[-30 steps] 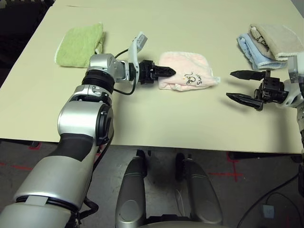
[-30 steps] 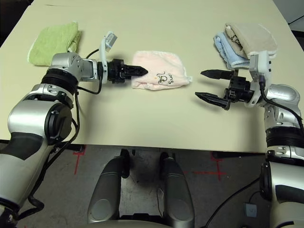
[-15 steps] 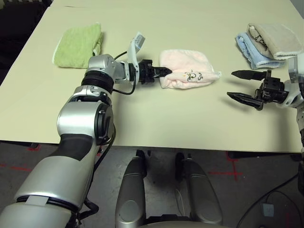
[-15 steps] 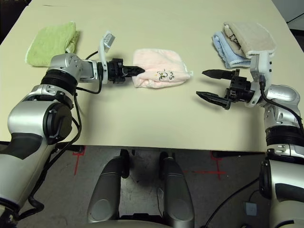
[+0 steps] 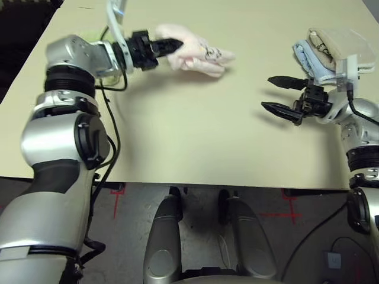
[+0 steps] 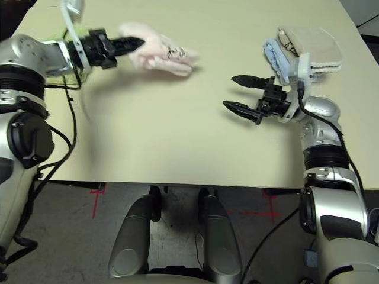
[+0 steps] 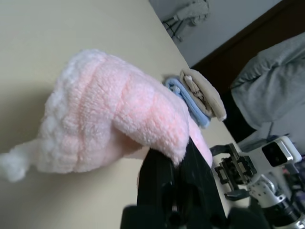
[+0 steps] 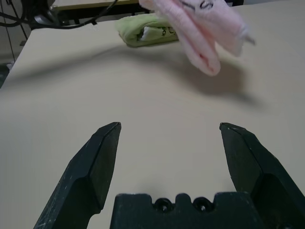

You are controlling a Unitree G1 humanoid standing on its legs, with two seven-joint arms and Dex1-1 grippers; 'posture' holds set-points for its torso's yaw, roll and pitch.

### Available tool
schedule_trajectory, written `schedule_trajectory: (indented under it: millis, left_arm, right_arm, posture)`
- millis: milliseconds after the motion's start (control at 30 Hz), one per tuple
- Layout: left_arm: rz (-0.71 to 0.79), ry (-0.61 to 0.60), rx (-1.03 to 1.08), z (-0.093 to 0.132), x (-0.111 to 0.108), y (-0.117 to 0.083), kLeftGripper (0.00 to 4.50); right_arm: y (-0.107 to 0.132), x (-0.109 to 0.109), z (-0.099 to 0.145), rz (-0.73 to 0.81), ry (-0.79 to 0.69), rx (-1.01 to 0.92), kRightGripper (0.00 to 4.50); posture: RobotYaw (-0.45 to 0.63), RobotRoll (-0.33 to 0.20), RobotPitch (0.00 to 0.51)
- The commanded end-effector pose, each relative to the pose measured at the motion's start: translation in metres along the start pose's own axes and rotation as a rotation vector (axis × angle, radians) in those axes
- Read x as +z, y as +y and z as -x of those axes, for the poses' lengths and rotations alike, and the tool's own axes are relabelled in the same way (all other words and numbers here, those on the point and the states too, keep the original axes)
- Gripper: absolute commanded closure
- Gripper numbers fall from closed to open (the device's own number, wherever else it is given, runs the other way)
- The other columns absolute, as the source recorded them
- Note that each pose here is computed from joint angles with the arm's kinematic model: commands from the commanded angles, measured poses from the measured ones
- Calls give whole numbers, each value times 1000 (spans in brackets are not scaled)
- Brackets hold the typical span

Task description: Fold the towel and set it aside.

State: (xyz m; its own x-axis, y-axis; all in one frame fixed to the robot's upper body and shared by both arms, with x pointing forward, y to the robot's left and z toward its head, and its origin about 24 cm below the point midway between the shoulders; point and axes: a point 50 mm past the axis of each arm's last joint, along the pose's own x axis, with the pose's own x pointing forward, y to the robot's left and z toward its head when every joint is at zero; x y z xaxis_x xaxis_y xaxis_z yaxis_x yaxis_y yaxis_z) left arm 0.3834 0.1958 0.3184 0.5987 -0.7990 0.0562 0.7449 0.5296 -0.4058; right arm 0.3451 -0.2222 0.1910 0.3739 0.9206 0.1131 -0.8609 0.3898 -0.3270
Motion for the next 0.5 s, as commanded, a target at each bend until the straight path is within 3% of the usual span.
schedule_trajectory:
  millis: [33, 300, 500]
  left_arm:
    - [-124, -57, 15, 8, 19, -5, 4484]
    - [-305, -361, 238, 44, 57, 7, 4484]
    - [-347, -470, 438, 67, 59, 26, 4484]
  right_arm:
    - [2, 4, -9, 10, -21, 17, 0]
    - [21, 2, -20, -25, -42, 61, 0]
    - [23, 3, -15, -31, -36, 43, 0]
  posture:
    - [72, 0, 299]
    - [69, 0, 300]
    - [54, 0, 303]
